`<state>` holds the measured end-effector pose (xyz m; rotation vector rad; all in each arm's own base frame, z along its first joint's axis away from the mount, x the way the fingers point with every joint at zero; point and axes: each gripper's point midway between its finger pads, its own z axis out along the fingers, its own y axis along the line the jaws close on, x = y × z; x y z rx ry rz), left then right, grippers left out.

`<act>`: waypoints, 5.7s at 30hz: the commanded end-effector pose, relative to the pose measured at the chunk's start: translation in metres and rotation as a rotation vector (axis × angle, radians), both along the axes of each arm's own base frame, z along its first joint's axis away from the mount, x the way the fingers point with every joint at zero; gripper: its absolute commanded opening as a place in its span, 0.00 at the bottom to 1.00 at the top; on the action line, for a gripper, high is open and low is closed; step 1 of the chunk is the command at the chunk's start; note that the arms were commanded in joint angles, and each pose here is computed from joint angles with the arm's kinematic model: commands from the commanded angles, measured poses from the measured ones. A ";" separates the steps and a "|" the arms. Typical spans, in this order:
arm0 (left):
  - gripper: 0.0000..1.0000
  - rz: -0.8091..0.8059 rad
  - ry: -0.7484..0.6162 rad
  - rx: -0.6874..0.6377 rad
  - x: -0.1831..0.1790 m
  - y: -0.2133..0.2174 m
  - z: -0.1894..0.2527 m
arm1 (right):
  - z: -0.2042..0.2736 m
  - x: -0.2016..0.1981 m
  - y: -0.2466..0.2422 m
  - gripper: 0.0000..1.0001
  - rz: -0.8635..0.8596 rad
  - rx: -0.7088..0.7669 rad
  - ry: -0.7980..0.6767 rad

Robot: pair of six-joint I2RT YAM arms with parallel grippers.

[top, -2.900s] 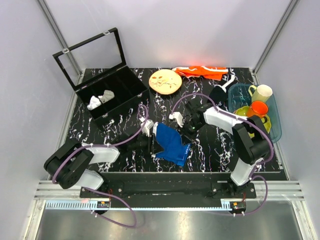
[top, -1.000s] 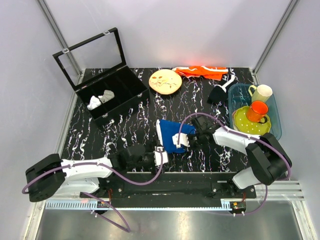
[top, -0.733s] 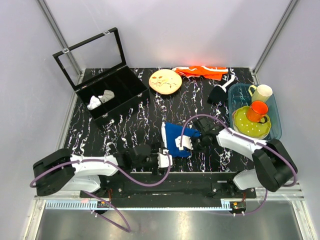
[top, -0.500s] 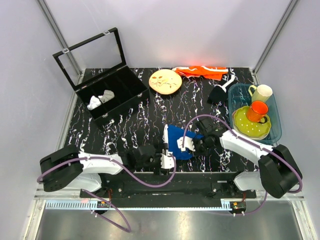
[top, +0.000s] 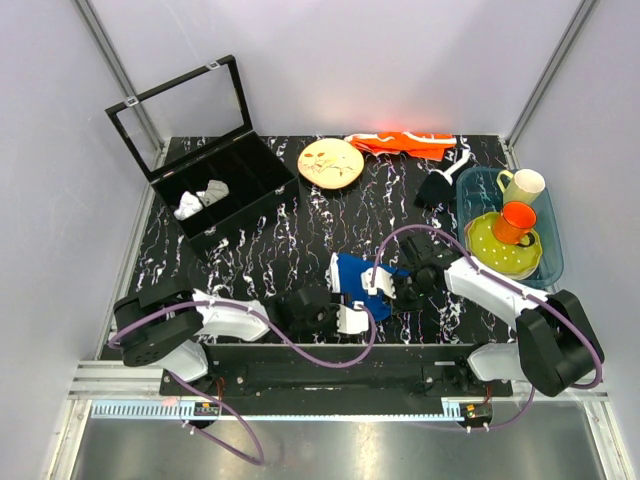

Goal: Roll the underwear
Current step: Fold the underwear at the center of the board, then roll the underwear to the center of the board.

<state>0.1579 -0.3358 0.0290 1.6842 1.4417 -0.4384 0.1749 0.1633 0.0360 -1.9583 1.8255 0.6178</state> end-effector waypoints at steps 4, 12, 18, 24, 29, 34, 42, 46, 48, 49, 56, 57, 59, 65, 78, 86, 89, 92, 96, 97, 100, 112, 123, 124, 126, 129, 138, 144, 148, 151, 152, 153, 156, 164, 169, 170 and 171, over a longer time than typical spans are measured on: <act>0.24 -0.088 0.053 0.016 -0.013 -0.013 0.007 | 0.007 -0.005 0.001 0.16 -0.016 0.041 0.034; 0.00 -0.108 0.244 -0.002 -0.015 -0.013 0.029 | 0.020 0.003 -0.003 0.15 -0.074 0.060 0.057; 0.00 -0.077 0.411 -0.060 0.007 -0.016 0.054 | 0.033 0.020 -0.004 0.15 -0.178 0.061 0.108; 0.00 -0.020 0.569 -0.097 0.034 -0.022 0.054 | 0.033 0.045 -0.011 0.15 -0.278 0.030 0.191; 0.00 0.100 0.651 -0.100 0.069 -0.022 0.044 | 0.024 0.067 -0.022 0.16 -0.363 -0.010 0.216; 0.00 0.219 0.621 -0.141 0.108 -0.019 0.048 | 0.018 0.090 -0.033 0.18 -0.446 -0.036 0.224; 0.00 0.305 0.590 -0.150 0.139 -0.022 0.043 | 0.011 0.116 -0.037 0.23 -0.556 -0.051 0.210; 0.00 0.356 0.580 -0.141 0.151 -0.021 0.035 | 0.010 0.127 -0.040 0.29 -0.607 -0.063 0.181; 0.00 0.392 0.563 -0.138 0.158 -0.019 0.031 | 0.009 0.131 -0.042 0.31 -0.631 -0.070 0.161; 0.00 0.405 0.559 -0.141 0.161 -0.018 0.030 | 0.009 0.134 -0.044 0.33 -0.641 -0.074 0.147; 0.10 0.489 0.519 -0.185 0.178 -0.017 0.033 | 0.009 0.158 -0.058 0.39 -0.758 -0.099 0.030; 0.17 0.508 0.511 -0.191 0.180 -0.016 0.035 | 0.010 0.161 -0.061 0.40 -0.776 -0.107 0.013; 0.21 0.521 0.513 -0.216 0.182 -0.017 0.040 | 0.011 0.166 -0.061 0.40 -0.804 -0.099 -0.002; 0.53 0.617 0.428 -0.375 0.196 -0.008 0.081 | 0.016 0.185 -0.060 0.45 -0.901 -0.061 -0.030; 0.60 0.444 0.598 -0.550 0.143 -0.017 0.133 | 0.007 0.206 -0.040 0.52 -0.909 -0.021 0.067; 0.47 0.432 0.769 -0.497 0.142 -0.048 0.098 | -0.011 0.195 -0.035 0.37 -0.887 -0.061 0.183; 0.45 0.456 0.811 -0.477 0.148 -0.055 0.080 | -0.016 0.189 -0.035 0.30 -0.883 -0.072 0.214; 0.44 0.447 0.838 -0.483 0.151 -0.063 0.073 | -0.021 0.183 -0.035 0.22 -0.878 -0.082 0.245; 0.43 0.438 0.865 -0.496 0.149 -0.069 0.070 | -0.024 0.180 -0.036 0.18 -0.881 -0.088 0.260; 0.43 0.438 0.868 -0.496 0.149 -0.069 0.067 | -0.025 0.179 -0.036 0.19 -0.881 -0.090 0.263; 0.43 0.485 0.864 -0.479 0.151 -0.065 0.054 | -0.027 0.177 -0.036 0.18 -0.887 -0.094 0.273; 0.44 0.819 0.734 -0.321 0.202 -0.006 -0.004 | -0.031 0.142 -0.041 0.18 -0.908 -0.127 0.343; 0.45 0.837 0.687 -0.268 0.226 -0.002 -0.001 | -0.012 0.090 -0.032 0.20 -0.888 -0.101 0.482; 0.45 0.822 0.692 -0.279 0.226 -0.004 0.004 | -0.006 0.089 -0.030 0.22 -0.881 -0.079 0.484; 0.46 0.810 0.679 -0.308 0.226 -0.005 0.012 | 0.002 0.089 -0.029 0.27 -0.879 -0.063 0.479; 0.49 0.791 0.633 -0.364 0.225 -0.002 0.040 | 0.019 0.097 -0.027 0.35 -0.877 -0.029 0.426; 0.64 0.749 0.446 -0.498 0.226 0.018 0.139 | 0.065 0.134 -0.039 0.45 -0.891 -0.007 0.208; 0.82 0.758 0.369 -0.529 0.216 0.040 0.172 | 0.103 0.127 -0.023 0.45 -0.632 0.097 0.127; 0.99 0.791 0.436 -0.647 0.207 0.067 0.187 | 0.116 0.091 -0.008 0.68 -0.205 0.233 -0.052; 0.99 0.784 0.534 -0.737 0.197 0.089 0.191 | 0.099 0.075 -0.007 0.99 0.147 0.269 -0.349; 0.99 0.760 0.536 -0.767 0.191 0.093 0.200 | 0.088 0.068 -0.003 1.00 0.260 0.254 -0.408; 0.99 0.757 0.570 -0.758 0.183 0.097 0.190 | 0.076 0.069 -0.005 1.00 0.289 0.202 -0.396; 0.99 0.713 0.590 -0.760 0.158 0.106 0.188 | 0.050 0.073 -0.008 0.94 0.354 0.119 -0.356; 0.99 0.691 0.570 -0.745 0.119 0.121 0.177 | 0.011 0.095 -0.008 0.86 0.408 0.033 -0.419; 0.99 0.678 0.559 -0.756 0.108 0.124 0.178 | -0.010 0.098 -0.012 0.80 0.411 -0.015 -0.381; 0.99 0.672 0.558 -0.757 0.107 0.124 0.177 | -0.014 0.097 -0.014 0.79 0.414 -0.022 -0.372; 0.99 0.666 0.561 -0.757 0.106 0.123 0.177 | -0.020 0.096 -0.015 0.77 0.421 -0.038 -0.364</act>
